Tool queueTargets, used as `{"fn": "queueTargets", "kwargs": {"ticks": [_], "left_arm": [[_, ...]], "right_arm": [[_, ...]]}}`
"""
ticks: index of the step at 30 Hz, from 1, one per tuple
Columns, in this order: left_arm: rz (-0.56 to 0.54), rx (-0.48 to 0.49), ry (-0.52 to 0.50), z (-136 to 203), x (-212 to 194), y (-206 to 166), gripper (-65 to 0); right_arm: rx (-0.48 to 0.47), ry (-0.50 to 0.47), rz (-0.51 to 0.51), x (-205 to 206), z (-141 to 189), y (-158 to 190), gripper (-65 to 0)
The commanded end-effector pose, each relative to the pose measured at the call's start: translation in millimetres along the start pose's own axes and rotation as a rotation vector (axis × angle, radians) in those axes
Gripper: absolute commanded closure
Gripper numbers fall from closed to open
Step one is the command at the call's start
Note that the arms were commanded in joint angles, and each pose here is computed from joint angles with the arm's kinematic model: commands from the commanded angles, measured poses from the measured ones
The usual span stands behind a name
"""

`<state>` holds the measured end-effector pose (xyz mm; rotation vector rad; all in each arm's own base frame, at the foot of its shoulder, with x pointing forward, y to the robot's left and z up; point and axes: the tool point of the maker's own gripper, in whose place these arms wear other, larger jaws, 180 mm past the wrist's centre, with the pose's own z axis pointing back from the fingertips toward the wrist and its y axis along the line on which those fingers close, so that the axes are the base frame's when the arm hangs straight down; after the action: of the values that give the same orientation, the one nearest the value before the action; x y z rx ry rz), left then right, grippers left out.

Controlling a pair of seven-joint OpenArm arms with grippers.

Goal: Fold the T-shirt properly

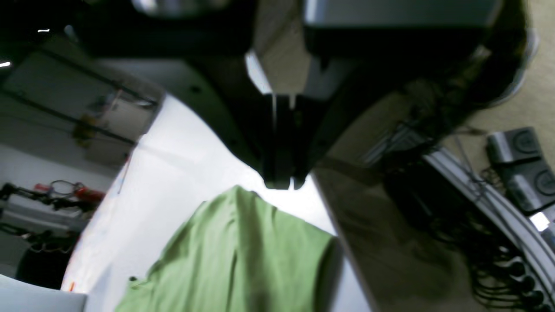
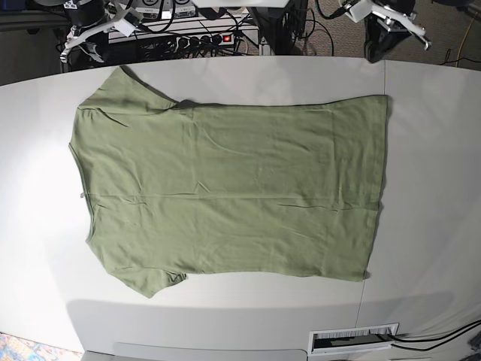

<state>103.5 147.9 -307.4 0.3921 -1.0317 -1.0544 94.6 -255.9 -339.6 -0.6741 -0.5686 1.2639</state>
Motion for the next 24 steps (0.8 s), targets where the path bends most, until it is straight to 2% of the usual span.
{"fn": "queueTargets", "kwargs": {"ticks": [1,3,5,7,11,15,19,22,24], "left_arm": [[0.015,0.014,-0.035,-1.5,8.5,6.2,0.0],[0.04,-0.063,-0.044,-11.0,8.9,-4.2,0.0],[0.024,-0.18,-0.053,-18.5,6.1,-22.4,-5.5],[0.017,-0.224,-0.05,-24.7,1.2,-28.8,-9.3],[-0.006,-0.2,-0.047,-38.3,-6.2,-22.3,-10.5],[-0.03,-0.191,-0.05,-52.2,-10.4,-16.3,-18.7],[-0.047,-0.177,-0.076,-63.4,-14.0,-10.9,-19.0],[-0.013,-0.191,-0.079,-66.0,-19.7,-14.6,-19.0],[0.011,-0.193,-0.095,-65.7,-16.8,-14.9,-19.0]], "right_arm": [[-0.031,-0.007,0.011,1.7,1.5,-8.7,0.0],[-0.044,0.001,0.032,0.3,1.5,-11.2,0.0],[-0.071,0.014,0.071,-1.5,1.4,-16.3,0.0],[-0.099,0.034,0.104,-4.6,1.5,-21.8,0.0],[-0.121,0.059,0.119,-8.3,0.7,-27.0,0.0],[-0.123,0.058,0.119,-8.0,0.5,-27.4,0.0],[-0.154,0.053,0.164,-6.1,1.0,-33.2,0.0],[-0.2,0.081,0.221,-9.3,2.7,-42.0,0.0],[-0.244,0.101,0.207,-12.0,3.8,-50.6,0.0]]}}
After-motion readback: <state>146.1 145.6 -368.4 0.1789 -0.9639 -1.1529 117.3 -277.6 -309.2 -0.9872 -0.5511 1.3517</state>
